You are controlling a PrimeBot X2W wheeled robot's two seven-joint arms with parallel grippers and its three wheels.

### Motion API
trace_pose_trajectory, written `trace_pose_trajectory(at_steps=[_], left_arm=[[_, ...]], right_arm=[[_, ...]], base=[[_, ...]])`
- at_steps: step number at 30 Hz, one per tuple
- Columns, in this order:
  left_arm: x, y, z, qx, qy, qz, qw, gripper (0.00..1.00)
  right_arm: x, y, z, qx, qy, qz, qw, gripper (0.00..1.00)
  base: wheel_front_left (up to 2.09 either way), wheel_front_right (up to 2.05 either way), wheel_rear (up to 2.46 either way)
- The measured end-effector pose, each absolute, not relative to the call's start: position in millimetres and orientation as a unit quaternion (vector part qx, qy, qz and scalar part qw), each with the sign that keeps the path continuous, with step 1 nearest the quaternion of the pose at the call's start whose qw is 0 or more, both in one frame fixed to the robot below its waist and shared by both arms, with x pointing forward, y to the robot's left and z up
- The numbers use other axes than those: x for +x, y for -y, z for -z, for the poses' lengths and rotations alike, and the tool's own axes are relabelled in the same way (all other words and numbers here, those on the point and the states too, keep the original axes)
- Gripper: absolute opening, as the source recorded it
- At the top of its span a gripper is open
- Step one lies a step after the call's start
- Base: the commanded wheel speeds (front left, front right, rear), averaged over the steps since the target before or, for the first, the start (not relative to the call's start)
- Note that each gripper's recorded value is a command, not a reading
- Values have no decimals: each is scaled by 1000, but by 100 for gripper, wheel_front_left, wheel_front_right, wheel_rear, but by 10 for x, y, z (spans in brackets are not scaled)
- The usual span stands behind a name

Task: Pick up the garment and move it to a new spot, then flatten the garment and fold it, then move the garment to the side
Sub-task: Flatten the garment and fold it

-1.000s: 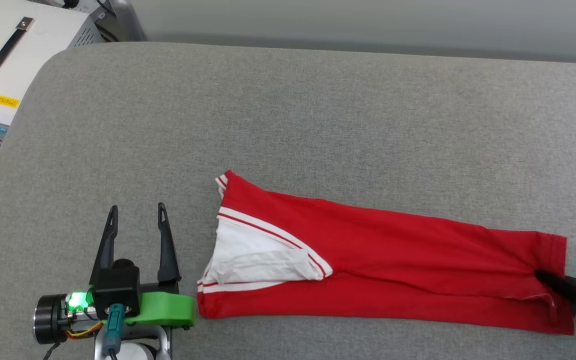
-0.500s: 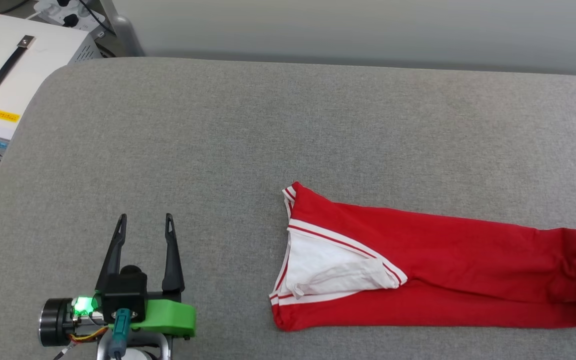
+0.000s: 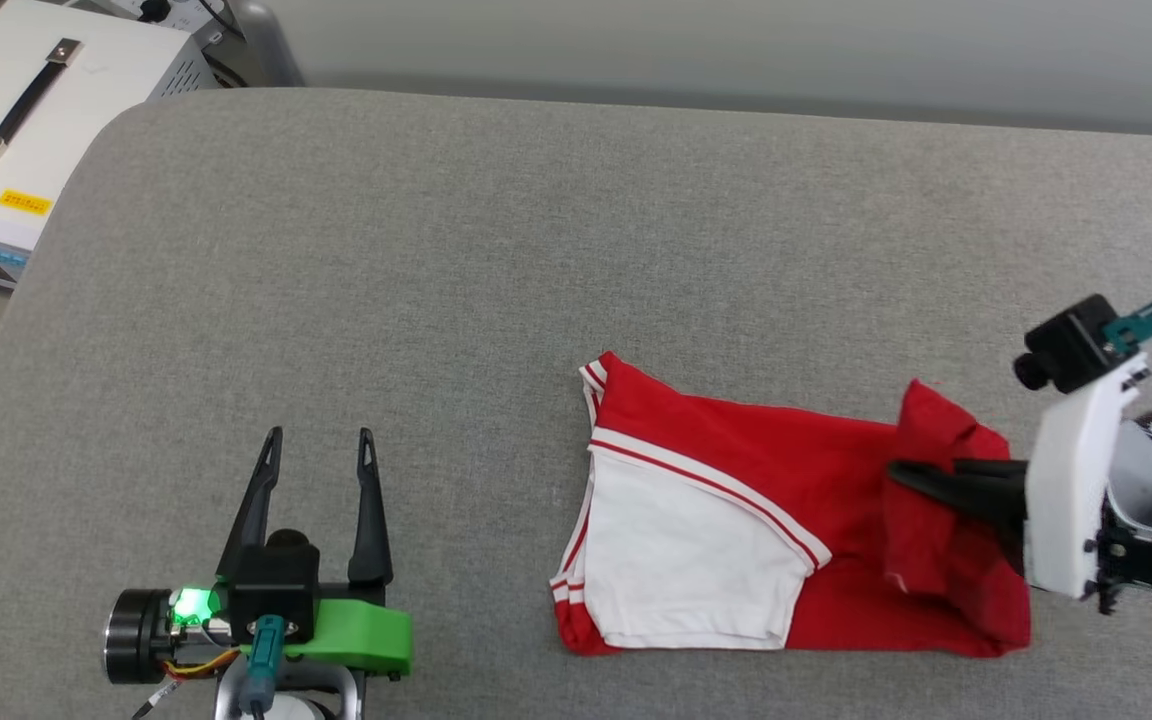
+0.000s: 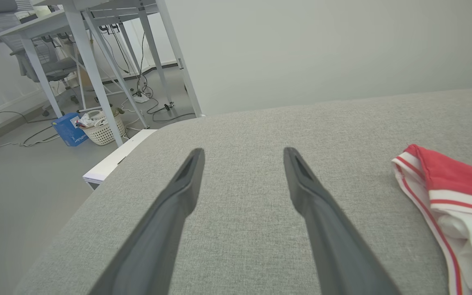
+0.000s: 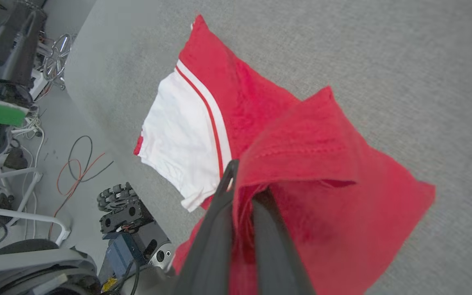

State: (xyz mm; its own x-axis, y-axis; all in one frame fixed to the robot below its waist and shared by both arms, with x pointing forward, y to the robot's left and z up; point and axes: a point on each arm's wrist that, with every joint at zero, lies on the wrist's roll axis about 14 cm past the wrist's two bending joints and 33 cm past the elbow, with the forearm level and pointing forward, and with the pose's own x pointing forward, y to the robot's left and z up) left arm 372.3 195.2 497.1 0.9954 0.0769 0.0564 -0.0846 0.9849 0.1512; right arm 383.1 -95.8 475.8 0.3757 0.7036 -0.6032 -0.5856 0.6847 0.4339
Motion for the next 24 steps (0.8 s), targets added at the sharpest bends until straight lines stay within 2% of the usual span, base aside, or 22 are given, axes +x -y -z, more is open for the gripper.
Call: trace_pose_trajectory(at_steps=[10, 17, 23, 24], left_arm=[[3825, -1974, -4876, 79, 12, -44, 996, 100], [3937, -1973, -4828, 77, 8, -47, 996, 100], [3944, -1993, -4751, 77, -4, -51, 996, 100], [3944, -1995, -4752, 77, -4, -52, 996, 100]], right_arm=[[3785, -99, -4679, 28, -398, -504, 766, 0], [3896, -364, -4293, 7, -415, -501, 759, 0], [3799, -382, -3924, 2, -447, -492, 747, 0], [3813, -388, -3936, 4, -440, -492, 751, 31]], base=[[0, 0, 0], [0, 0, 0], [0, 0, 0], [0, 0, 0]])
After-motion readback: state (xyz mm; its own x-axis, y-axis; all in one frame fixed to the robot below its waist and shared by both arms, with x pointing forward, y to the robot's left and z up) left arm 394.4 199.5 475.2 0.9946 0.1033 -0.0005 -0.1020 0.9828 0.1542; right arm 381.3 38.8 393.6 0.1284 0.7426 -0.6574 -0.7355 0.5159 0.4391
